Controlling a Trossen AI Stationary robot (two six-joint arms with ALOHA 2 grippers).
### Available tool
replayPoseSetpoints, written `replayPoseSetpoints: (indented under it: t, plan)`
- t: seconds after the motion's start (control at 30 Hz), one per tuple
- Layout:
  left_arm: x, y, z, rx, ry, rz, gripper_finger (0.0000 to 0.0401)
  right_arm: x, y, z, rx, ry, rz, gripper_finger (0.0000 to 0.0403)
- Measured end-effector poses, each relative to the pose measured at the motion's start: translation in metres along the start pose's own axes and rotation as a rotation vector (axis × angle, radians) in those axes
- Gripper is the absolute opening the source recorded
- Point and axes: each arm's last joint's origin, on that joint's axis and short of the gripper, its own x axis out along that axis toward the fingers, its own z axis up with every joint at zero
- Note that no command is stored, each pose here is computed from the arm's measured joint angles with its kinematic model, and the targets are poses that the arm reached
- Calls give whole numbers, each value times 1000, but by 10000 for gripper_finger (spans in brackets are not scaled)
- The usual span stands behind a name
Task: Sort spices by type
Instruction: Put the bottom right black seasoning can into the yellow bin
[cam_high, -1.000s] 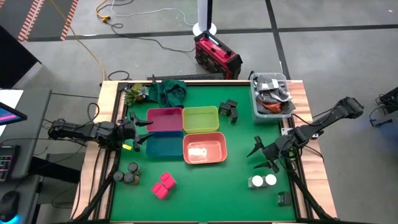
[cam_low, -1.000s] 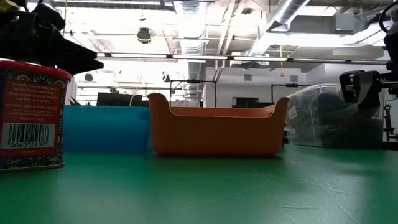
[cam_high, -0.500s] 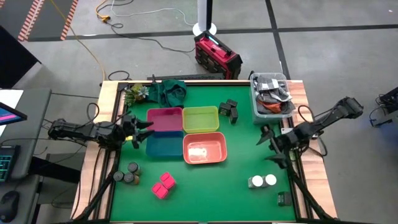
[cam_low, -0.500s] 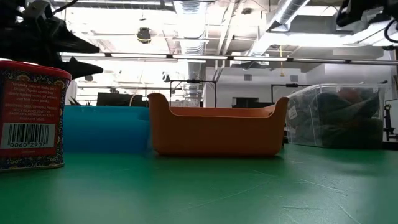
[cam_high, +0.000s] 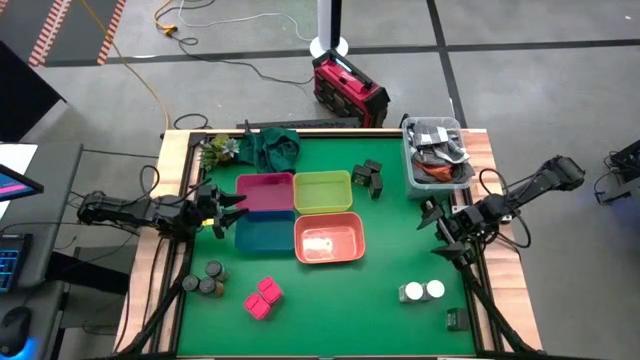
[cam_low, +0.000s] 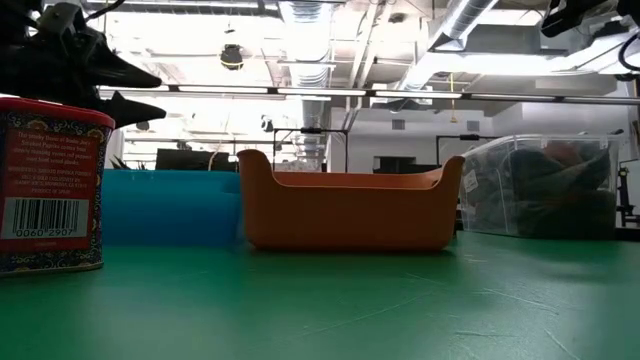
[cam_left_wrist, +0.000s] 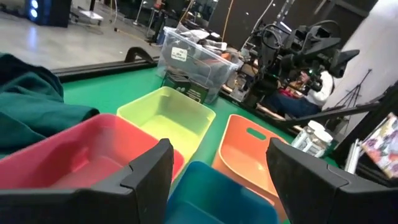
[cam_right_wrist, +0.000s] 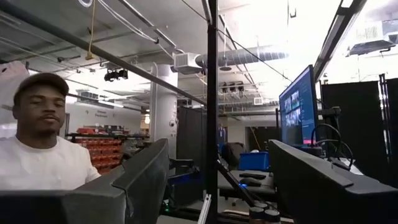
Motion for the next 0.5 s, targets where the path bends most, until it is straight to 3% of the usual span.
replayPoseSetpoints:
  t: [0.2, 0.33, 0.4, 0.5]
  plan:
    - [0, -2, 2, 68, -19, -36, 245, 0, -1, 2, 7, -20, -22, 301]
    - [-2, -10, 14, 239, -108, -154, 245, 0, -5, 2, 111, -23, -116, 301]
    - [-4, -14, 21, 303, -159, -231, 245, 1, -9, -1, 139, 10, -207, 301]
    - [-7, -19, 31, 333, -239, -280, 245, 15, -17, -2, 94, 182, -422, 301]
